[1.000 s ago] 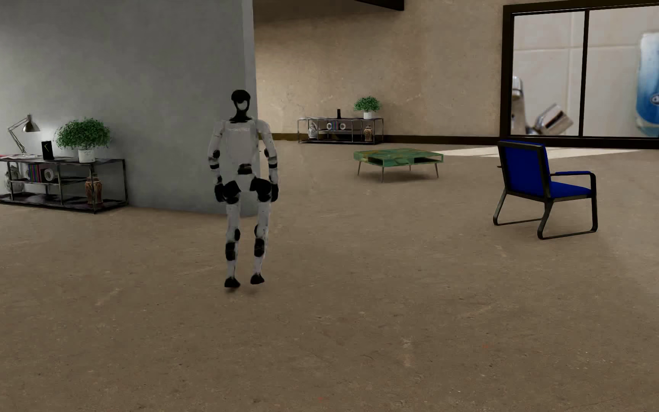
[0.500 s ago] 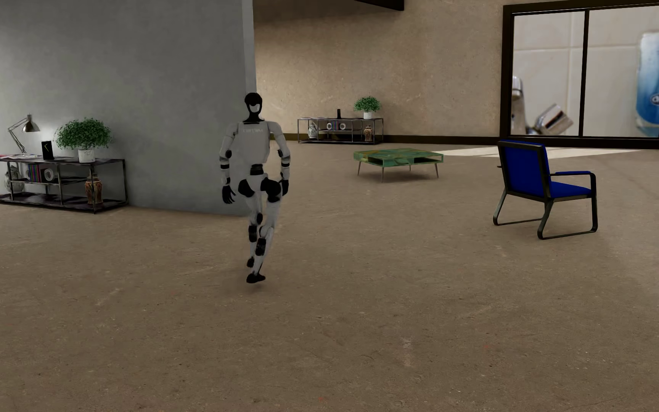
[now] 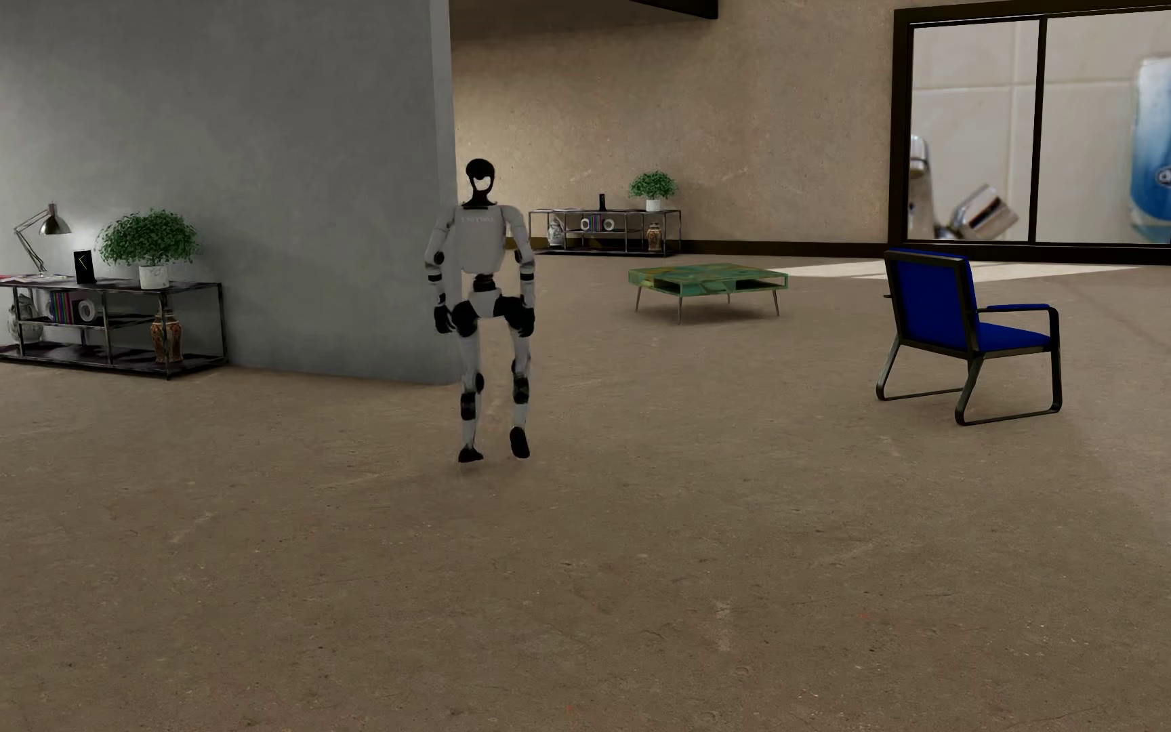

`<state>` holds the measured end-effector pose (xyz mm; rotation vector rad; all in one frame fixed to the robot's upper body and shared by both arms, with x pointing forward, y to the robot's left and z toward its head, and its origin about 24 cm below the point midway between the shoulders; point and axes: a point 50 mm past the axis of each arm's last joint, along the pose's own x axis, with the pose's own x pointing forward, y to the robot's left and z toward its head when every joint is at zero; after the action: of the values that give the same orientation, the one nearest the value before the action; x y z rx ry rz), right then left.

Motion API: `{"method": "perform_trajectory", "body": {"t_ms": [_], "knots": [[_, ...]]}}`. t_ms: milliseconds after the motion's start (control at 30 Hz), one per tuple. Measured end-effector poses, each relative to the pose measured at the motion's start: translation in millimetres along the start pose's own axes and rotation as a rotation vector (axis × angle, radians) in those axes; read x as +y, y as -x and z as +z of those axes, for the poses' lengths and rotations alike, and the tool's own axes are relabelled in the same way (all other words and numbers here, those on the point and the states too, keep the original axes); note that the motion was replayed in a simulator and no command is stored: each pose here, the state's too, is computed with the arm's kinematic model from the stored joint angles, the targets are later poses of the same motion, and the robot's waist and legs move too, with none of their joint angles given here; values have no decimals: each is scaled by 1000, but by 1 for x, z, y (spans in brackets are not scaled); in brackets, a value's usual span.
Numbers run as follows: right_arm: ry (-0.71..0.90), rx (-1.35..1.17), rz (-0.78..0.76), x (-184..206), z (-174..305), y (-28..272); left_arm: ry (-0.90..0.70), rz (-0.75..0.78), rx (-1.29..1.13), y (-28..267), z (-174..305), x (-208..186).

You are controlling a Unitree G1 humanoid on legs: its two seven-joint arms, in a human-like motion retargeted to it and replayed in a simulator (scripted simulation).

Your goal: Walk around the corner

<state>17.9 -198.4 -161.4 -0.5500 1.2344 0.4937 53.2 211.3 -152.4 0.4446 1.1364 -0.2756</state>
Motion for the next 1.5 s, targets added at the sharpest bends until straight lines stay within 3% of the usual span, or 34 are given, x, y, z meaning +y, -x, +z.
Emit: {"method": "perform_trajectory", "body": {"t_ms": [167,333,367,633,733,833,900,1000,1200,1333,1500], "knots": [[-24,11,-3,2,-8,4,-44,60,-173,-5,52,28],[2,58,26,10,-16,3,-8,16,1,-2,3,7],[-55,55,-9,3,-13,1,13,12,17,1,-5,3],[-12,-284,-202,-76,78,6,20,-16,151,15,-48,-9],[-55,-329,-249,-89,90,10,19,-31,203,19,-61,-15],[-130,-170,-177,-56,49,-2,17,-47,296,25,-81,-21],[-80,-101,-112,-36,34,-5,42,-32,242,20,-68,-19],[-149,-13,-66,-10,8,-4,41,0,95,10,-32,-6],[-72,69,25,19,-24,8,46,125,-160,1,41,42],[-76,143,22,19,-43,12,70,80,1,1,-1,22],[-88,-34,-115,-34,5,3,19,-5,160,19,-53,-5]]}}
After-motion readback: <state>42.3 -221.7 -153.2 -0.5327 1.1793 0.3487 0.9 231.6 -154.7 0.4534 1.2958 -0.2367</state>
